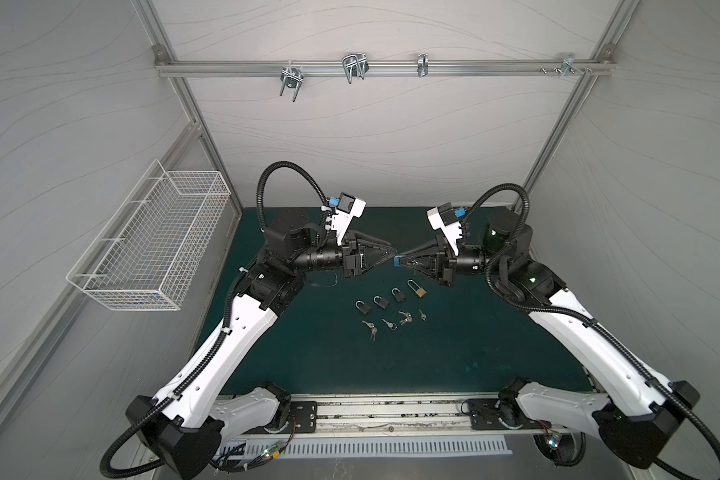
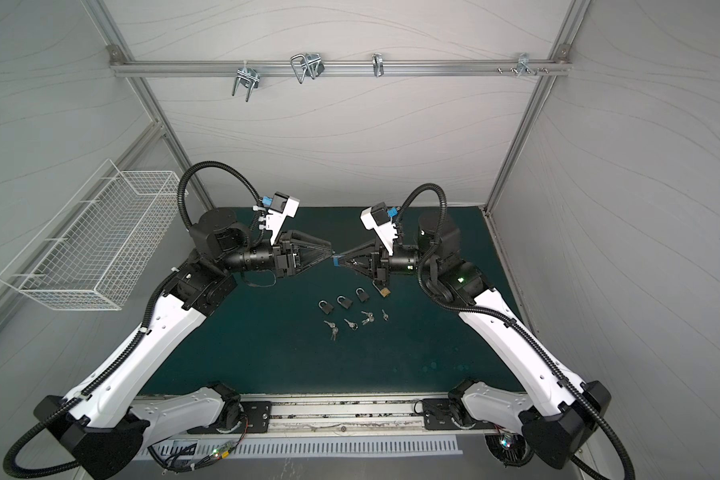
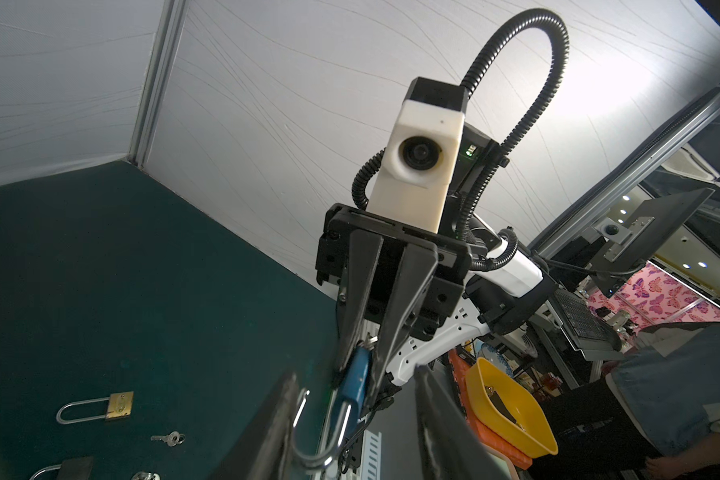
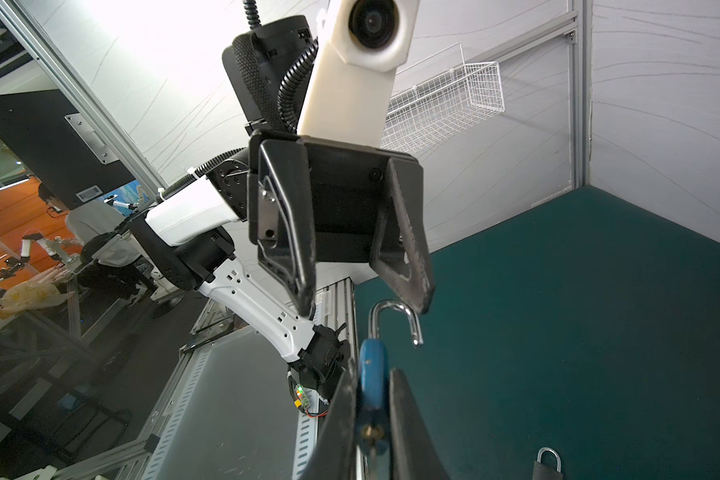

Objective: Lock with the key

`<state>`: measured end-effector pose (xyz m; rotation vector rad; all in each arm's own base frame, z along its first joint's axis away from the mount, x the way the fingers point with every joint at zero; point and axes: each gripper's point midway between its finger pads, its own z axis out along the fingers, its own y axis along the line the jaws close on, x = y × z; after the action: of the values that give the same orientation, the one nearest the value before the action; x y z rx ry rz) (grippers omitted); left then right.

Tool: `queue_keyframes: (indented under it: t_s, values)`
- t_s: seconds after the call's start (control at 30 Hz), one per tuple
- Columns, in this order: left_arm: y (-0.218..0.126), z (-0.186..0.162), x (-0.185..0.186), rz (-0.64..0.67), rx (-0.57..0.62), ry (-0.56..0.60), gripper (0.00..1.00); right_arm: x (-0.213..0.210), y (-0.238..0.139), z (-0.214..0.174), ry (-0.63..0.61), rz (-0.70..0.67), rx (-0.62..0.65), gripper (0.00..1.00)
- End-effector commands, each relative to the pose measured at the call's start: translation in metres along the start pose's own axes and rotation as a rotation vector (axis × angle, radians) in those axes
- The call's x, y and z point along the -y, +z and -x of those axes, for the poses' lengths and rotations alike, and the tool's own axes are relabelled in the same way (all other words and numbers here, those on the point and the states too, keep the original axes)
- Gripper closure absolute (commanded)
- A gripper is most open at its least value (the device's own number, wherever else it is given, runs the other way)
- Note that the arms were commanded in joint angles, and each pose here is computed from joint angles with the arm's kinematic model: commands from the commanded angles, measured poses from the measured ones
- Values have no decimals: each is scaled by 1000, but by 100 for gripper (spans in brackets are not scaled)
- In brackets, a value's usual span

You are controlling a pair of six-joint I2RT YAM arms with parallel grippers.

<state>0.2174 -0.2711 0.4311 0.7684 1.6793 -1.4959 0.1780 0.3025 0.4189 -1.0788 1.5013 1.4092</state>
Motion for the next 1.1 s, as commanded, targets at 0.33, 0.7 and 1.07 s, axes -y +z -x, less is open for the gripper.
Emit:
queue_keyframes:
  t_s: [0.33, 0.7, 1.07]
  values:
    - [0, 1, 12, -51, -5, 42, 68, -12, -11, 23, -79, -21, 73, 100]
    - [-1, 0, 12, -50, -6, 44, 80, -13, -13, 27, -84, -27, 90, 100]
    - [0, 0, 11, -48, -6, 40, 86, -16, -17, 30, -83, -26, 101, 100]
